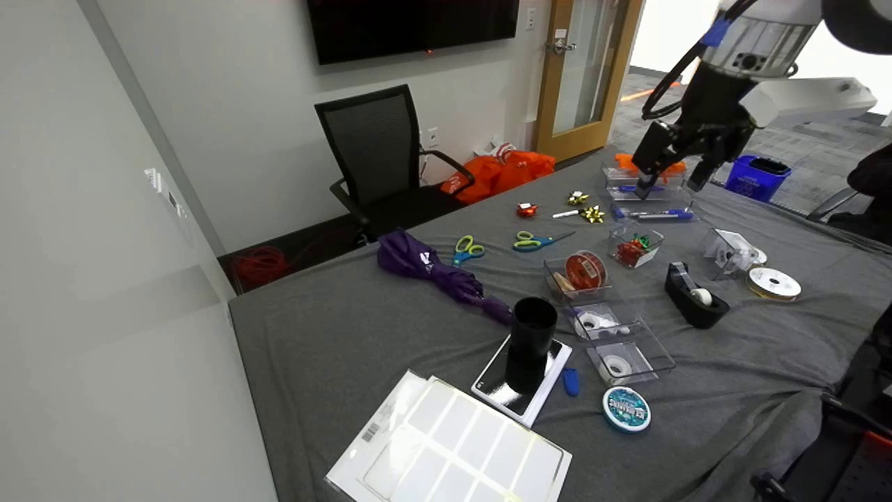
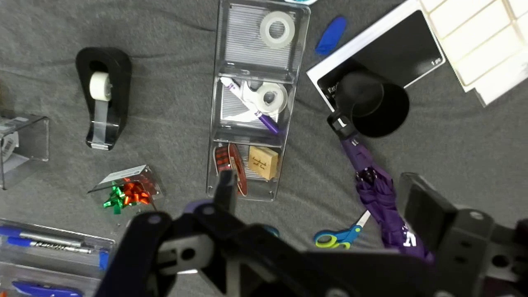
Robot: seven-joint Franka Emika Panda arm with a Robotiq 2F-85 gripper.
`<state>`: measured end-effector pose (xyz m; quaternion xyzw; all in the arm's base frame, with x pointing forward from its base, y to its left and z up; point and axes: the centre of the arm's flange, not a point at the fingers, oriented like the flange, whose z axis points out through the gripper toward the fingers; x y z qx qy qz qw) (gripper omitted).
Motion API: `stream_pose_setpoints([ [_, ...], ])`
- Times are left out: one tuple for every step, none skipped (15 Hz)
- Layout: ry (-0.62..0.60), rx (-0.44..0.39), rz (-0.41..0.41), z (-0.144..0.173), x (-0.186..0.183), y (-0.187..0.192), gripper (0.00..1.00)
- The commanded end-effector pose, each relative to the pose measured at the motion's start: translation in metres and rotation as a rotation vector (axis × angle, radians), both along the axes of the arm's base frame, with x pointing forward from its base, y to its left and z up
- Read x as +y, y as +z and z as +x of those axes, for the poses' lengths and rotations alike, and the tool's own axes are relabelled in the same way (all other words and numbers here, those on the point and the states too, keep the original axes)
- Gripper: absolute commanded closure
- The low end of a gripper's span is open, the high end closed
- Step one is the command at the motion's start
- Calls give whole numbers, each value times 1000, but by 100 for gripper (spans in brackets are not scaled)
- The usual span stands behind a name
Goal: Move the clear box to the right
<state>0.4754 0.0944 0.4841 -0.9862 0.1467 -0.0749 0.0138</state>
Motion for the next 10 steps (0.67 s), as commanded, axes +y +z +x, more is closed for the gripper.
stream_pose_setpoints([
  [-24, -40, 81, 32, -17, -20, 0],
  [-46, -53, 99, 40, -23, -23, 0],
  [-67, -62, 115, 47, -29, -26, 0],
  [-89, -61, 134, 54, -35, -29, 0],
  [-111, -59, 150, 60, -42, -32, 0],
  [-132, -51, 162, 67, -47, -34, 0],
  [-149, -46, 171, 73, -53, -36, 0],
  [-164, -39, 176, 78, -57, -38, 0],
  [-172, -36, 185, 83, -62, -38, 0],
  [-179, -31, 195, 90, -68, -40, 0],
])
